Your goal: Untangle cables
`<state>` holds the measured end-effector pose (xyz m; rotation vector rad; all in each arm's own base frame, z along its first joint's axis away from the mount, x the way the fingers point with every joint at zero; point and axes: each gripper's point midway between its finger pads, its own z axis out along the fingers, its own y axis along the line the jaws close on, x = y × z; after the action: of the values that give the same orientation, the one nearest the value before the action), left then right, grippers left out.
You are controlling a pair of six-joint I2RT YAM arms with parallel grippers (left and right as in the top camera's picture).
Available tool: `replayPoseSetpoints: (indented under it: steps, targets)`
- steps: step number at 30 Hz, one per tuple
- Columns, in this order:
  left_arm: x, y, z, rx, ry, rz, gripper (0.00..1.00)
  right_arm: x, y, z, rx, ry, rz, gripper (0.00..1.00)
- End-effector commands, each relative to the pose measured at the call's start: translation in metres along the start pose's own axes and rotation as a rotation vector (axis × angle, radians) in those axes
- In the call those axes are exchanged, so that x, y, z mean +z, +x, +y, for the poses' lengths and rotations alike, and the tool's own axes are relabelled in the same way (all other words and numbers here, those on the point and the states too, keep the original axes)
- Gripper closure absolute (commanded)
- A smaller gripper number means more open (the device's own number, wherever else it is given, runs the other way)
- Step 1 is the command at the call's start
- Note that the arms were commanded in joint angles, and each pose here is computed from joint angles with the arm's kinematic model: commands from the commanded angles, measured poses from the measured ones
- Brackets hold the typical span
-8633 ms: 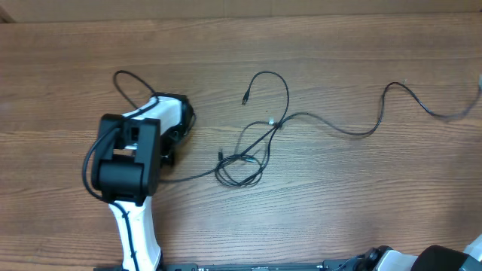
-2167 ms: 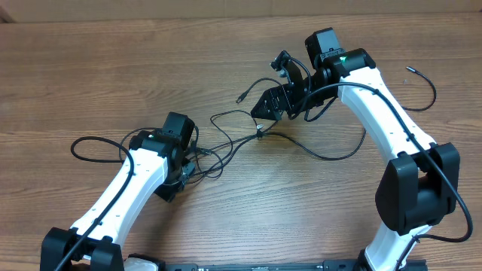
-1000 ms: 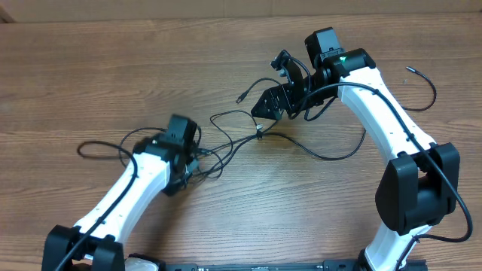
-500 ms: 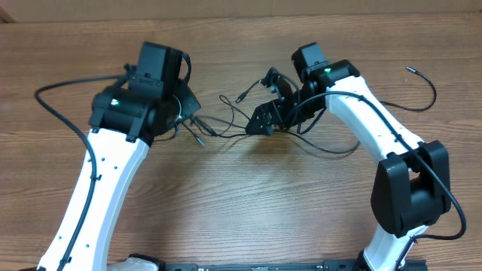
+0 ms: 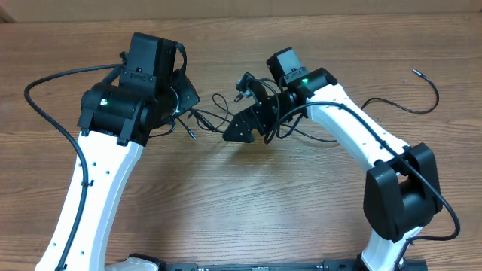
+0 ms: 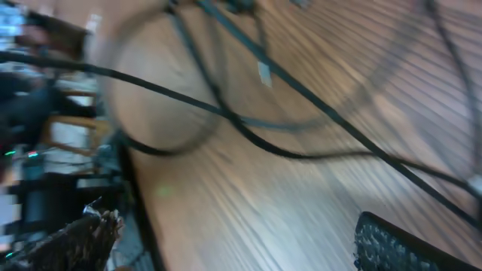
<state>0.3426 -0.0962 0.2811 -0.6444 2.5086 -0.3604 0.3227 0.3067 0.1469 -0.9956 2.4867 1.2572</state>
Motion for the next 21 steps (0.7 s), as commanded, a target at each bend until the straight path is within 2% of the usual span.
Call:
replayPoseSetpoints:
  steps: [1,4,7,8,10,13,15,17,19,21]
  targets:
    - [-0.012,-0.006,-0.005,0.017,0.030,-0.023,0.96,0.003,-0.006,0.030,-0.032,-0.175,-0.030,0.00]
    - [-0.012,-0.005,-0.005,0.017,0.033,-0.016,0.96,0.007,-0.011,0.043,-0.073,-0.220,-0.043,0.03]
    - [-0.012,-0.002,-0.009,0.017,0.054,0.000,0.96,0.018,-0.016,0.045,-0.130,-0.175,-0.048,0.27]
    - [-0.012,-0.002,-0.009,0.017,0.054,0.000,0.96,0.023,-0.018,0.042,-0.125,-0.145,-0.049,0.32]
    - [-0.012,-0.001,-0.009,0.017,0.054,0.004,0.96,0.032,-0.026,0.031,-0.063,-0.048,-0.062,0.39]
    - [-0.014,0.004,-0.014,0.020,0.089,0.033,0.96,0.040,-0.039,0.003,0.087,0.149,-0.117,0.41]
    - [-0.017,0.006,-0.018,0.043,0.119,0.052,0.96,0.038,-0.047,-0.015,0.176,0.266,-0.173,0.54]
    - [-0.023,0.007,-0.016,0.053,0.136,0.066,0.96,0.031,-0.051,-0.033,0.241,0.367,-0.219,0.74]
    - [-0.032,0.005,-0.008,0.042,0.135,0.067,0.96,0.018,-0.050,-0.056,0.312,0.485,-0.255,0.86]
    - [-0.045,-0.001,0.007,0.023,0.115,0.050,0.95,-0.001,-0.044,-0.081,0.394,0.592,-0.280,0.93]
